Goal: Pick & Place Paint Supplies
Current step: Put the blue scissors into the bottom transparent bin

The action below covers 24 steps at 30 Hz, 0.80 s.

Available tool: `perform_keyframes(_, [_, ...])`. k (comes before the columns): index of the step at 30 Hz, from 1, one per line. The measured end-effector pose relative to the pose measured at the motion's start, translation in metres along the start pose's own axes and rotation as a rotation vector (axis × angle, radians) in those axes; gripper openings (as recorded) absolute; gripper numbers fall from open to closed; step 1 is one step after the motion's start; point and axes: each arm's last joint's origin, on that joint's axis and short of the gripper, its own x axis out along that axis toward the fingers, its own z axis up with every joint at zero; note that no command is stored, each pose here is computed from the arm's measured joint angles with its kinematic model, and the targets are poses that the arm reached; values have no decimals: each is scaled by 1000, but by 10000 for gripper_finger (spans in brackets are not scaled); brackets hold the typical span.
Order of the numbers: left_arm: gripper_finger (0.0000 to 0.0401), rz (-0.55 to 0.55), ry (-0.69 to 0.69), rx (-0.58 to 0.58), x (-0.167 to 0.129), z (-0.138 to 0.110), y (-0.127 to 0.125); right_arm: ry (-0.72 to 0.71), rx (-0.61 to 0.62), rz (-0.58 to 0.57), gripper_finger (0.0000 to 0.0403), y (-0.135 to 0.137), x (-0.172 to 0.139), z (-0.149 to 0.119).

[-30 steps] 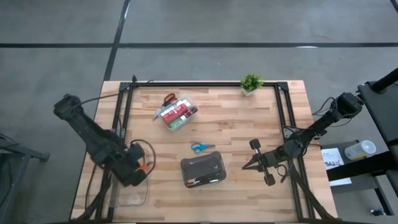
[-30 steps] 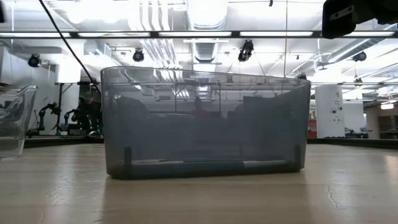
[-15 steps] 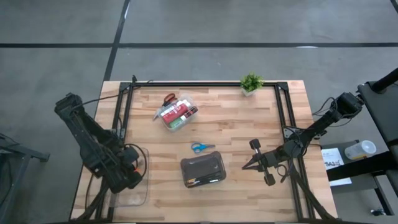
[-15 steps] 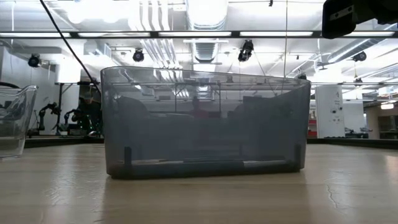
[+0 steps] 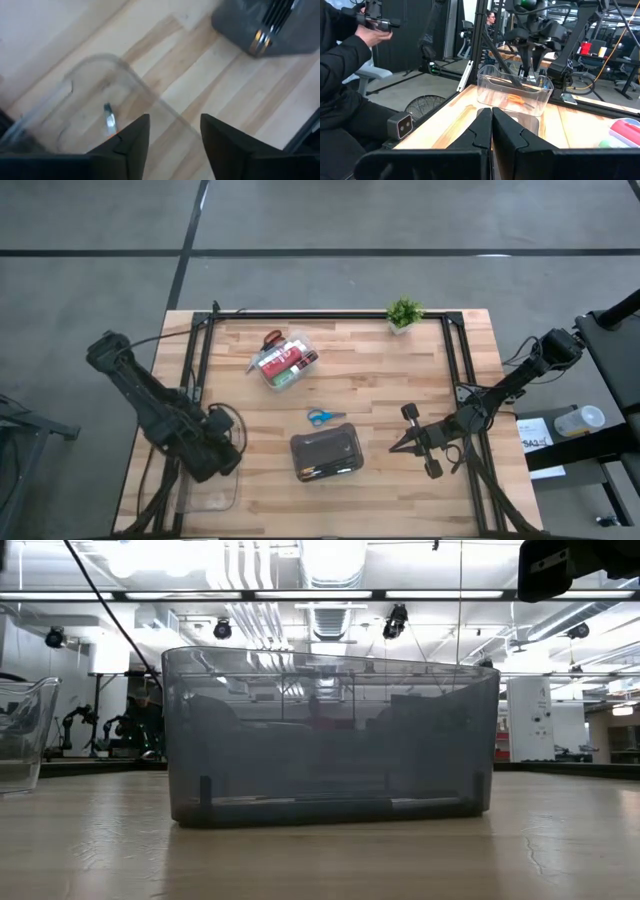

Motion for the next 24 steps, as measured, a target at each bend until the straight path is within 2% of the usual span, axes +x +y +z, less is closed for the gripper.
perform_keyframes(5, [206,10,-29,49,8,27,-1,0,0,0,8,0,0,0])
perform_keyframes(13, [209,35,-190,88,23,88,5,0,0,-1,8,0,0,0])
perform_keyframes(15, [209,52,-214,131,30,105,7,0,0,-1,8,0,0,0])
perform_keyframes(17, [209,40,-214,180,39,120,8,0,0,-1,8,0,0,0])
perform_keyframes(24, [209,-1,-144,220,84,162,4,0,0,-1,8,0,0,0])
